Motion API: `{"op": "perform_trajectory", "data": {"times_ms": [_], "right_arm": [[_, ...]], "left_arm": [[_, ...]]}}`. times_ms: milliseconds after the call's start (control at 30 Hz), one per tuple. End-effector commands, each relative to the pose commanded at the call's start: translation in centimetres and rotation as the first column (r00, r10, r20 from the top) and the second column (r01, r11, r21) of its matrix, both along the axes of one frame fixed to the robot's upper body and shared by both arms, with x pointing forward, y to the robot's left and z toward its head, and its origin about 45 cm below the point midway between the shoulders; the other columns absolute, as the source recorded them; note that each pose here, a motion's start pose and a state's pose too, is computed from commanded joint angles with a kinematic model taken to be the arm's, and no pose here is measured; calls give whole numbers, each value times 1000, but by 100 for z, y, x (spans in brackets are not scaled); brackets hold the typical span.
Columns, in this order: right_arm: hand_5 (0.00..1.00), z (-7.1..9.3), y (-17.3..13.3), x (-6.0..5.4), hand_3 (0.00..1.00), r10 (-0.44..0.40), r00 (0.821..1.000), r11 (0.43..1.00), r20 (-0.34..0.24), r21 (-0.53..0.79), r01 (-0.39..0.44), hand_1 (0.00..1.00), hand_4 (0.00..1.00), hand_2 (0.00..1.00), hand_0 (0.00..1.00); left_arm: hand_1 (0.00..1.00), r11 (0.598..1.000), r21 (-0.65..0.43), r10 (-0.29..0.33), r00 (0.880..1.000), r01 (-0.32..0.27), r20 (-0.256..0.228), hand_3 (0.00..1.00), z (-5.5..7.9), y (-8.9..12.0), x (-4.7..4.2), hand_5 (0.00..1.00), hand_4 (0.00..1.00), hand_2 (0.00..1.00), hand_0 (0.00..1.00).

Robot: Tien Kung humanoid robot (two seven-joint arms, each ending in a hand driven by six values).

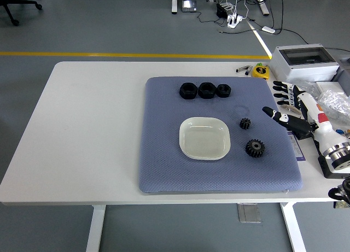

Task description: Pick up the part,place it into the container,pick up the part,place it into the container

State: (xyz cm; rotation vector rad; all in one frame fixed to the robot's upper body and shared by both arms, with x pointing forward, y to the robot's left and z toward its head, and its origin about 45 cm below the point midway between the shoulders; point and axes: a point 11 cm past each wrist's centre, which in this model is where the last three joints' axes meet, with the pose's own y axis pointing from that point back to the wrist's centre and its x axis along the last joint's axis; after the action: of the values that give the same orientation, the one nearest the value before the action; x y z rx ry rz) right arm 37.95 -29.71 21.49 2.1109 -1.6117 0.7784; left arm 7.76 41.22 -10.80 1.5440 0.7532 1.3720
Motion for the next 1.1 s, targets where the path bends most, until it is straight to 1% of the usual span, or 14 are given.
{"op": "perform_trajectory", "data": {"times_ms": [67, 100, 200, 300, 367, 467, 500, 667, 867, 900, 1100], "right_arm": [[346, -39, 23, 4, 794, 12, 1000, 999, -7, -43, -12, 723, 998, 796, 680], [329, -64, 38, 7, 784, 21, 1000, 997, -10, -78, -21, 709, 998, 779, 672], [329, -146, 94, 27, 784, 54, 998, 974, -23, -218, -58, 709, 998, 779, 672], [319, -221, 146, 43, 784, 95, 995, 925, -41, -367, -104, 701, 998, 775, 662], [319, -268, 171, 56, 784, 122, 991, 877, -54, -462, -133, 701, 998, 775, 662], [319, -315, 187, 65, 784, 149, 986, 806, -68, -570, -161, 701, 998, 775, 662], [295, -321, 195, 69, 782, 155, 985, 800, -74, -576, -169, 693, 998, 772, 652], [295, -362, 235, 85, 782, 174, 980, 779, -98, -594, -198, 693, 998, 772, 652], [290, -353, 277, 149, 775, 179, 979, 769, -94, -608, -199, 686, 998, 768, 648], [296, -350, 277, 161, 737, 178, 980, 767, -93, -611, -197, 671, 998, 747, 645], [296, -366, 237, 208, 737, 168, 981, 756, -100, -626, -193, 671, 998, 747, 645]], "left_arm": [[721, 1000, 0, 0, 1000, 0, 0, 666, 0, 0, 1, 676, 697, 754, 711], [721, 1000, 0, 0, 1000, 0, 0, 668, 0, 0, 1, 677, 697, 754, 710], [721, 1000, 1, -1, 1000, 1, -1, 668, 0, -1, 2, 677, 697, 754, 710], [720, 1000, 1, 0, 1000, 0, -1, 666, 0, 0, 0, 677, 696, 754, 710], [720, 1000, 2, -2, 1000, 2, -1, 666, 1, 0, 1, 677, 696, 754, 710], [720, 1000, 3, -1, 1000, 1, -2, 666, 1, 4, -4, 677, 696, 754, 710], [720, 1000, 3, -2, 1000, 2, -3, 667, 2, 7, -5, 678, 697, 754, 710], [720, 1000, 4, -4, 1000, 4, -7, 667, 2, 14, -14, 678, 697, 754, 710], [721, 1000, 3, -6, 1000, 6, -7, 668, 2, 13, -12, 677, 697, 755, 710], [721, 1000, 3, -6, 1000, 6, -7, 668, 3, 12, -8, 678, 697, 753, 710], [720, 1000, 2, -6, 1000, 6, -5, 667, 4, 9, 3, 678, 696, 755, 710]]}}
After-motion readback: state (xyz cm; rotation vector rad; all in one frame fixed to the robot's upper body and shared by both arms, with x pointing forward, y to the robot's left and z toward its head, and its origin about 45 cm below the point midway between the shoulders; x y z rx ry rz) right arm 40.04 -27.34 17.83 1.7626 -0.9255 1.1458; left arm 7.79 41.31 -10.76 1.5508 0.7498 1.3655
